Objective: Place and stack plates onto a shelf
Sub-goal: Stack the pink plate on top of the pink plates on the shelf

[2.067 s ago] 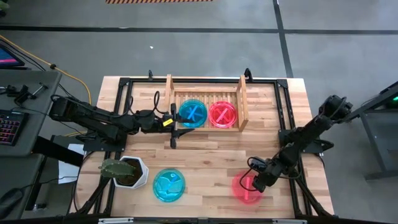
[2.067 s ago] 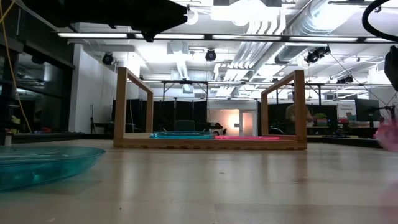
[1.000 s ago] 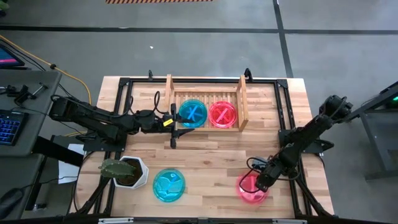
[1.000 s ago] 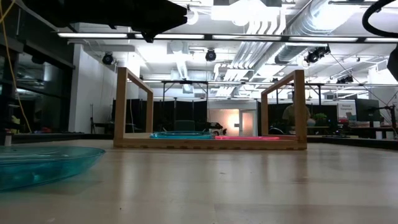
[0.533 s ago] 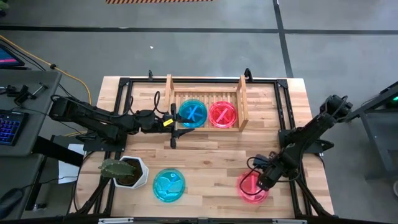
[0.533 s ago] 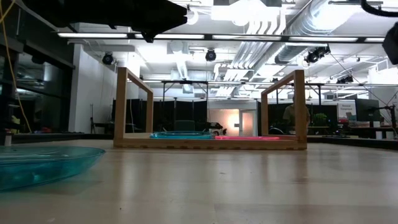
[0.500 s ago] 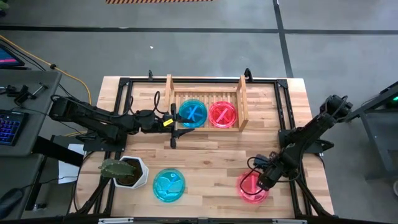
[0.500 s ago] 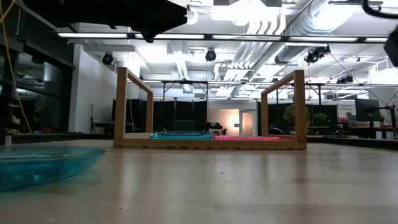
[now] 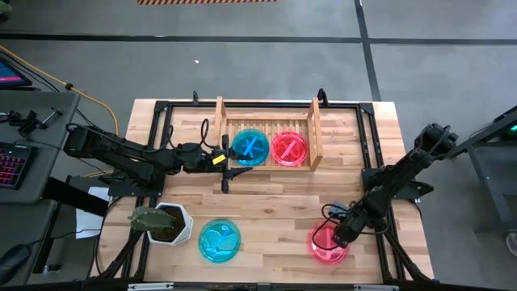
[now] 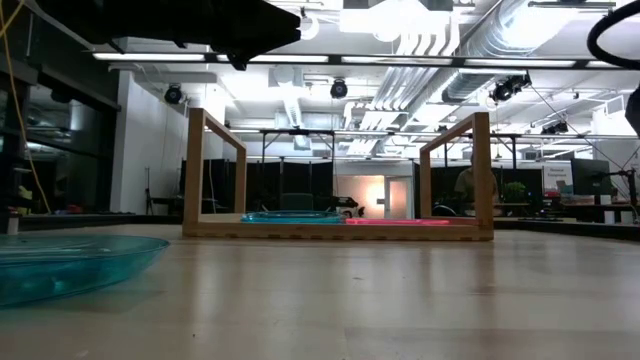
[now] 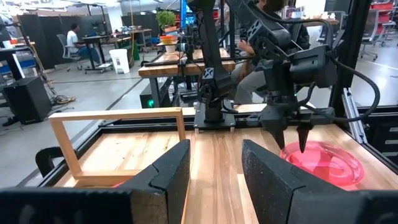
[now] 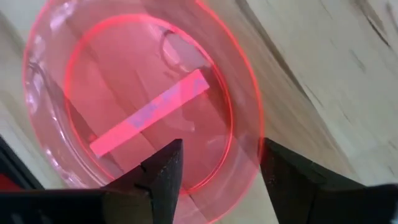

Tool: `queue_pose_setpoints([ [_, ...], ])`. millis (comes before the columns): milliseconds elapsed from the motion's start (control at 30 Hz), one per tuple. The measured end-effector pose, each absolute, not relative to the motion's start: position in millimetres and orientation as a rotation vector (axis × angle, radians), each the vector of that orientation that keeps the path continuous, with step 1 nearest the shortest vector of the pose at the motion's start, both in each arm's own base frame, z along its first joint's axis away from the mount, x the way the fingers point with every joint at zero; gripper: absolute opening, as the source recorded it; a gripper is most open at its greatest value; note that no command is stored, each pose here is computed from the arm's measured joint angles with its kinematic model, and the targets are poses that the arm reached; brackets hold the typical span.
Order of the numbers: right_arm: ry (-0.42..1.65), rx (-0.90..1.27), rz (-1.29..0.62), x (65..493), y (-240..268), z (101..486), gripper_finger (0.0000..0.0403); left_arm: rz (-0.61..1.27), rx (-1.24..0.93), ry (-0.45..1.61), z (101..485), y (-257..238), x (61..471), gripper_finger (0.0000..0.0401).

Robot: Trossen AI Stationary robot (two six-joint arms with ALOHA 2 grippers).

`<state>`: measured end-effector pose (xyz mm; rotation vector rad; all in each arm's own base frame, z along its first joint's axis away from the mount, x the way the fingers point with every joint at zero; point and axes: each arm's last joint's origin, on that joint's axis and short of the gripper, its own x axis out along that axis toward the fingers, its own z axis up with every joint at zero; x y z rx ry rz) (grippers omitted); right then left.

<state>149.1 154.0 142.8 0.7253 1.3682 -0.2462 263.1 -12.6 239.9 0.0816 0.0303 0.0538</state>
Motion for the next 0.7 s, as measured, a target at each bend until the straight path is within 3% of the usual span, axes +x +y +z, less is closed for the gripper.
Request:
queue_pose_setpoints([
  [400,1.3,0.732,-0.288,151.1,153.1,143.1,0.0072,0.053,0.083,0.045,238.5,-12.7,263.0,0.0133],
  [567,1.288,0.736,-0.315,151.4,152.7,141.7,0.0072,0.053,0.083,0.045,238.5,-12.7,263.0,0.0133],
  [700,1.31,0.72,-0.325,153.8,155.7,133.1,0.0097,0.053,0.083,0.045,238.4,-12.7,263.0,0.0133],
])
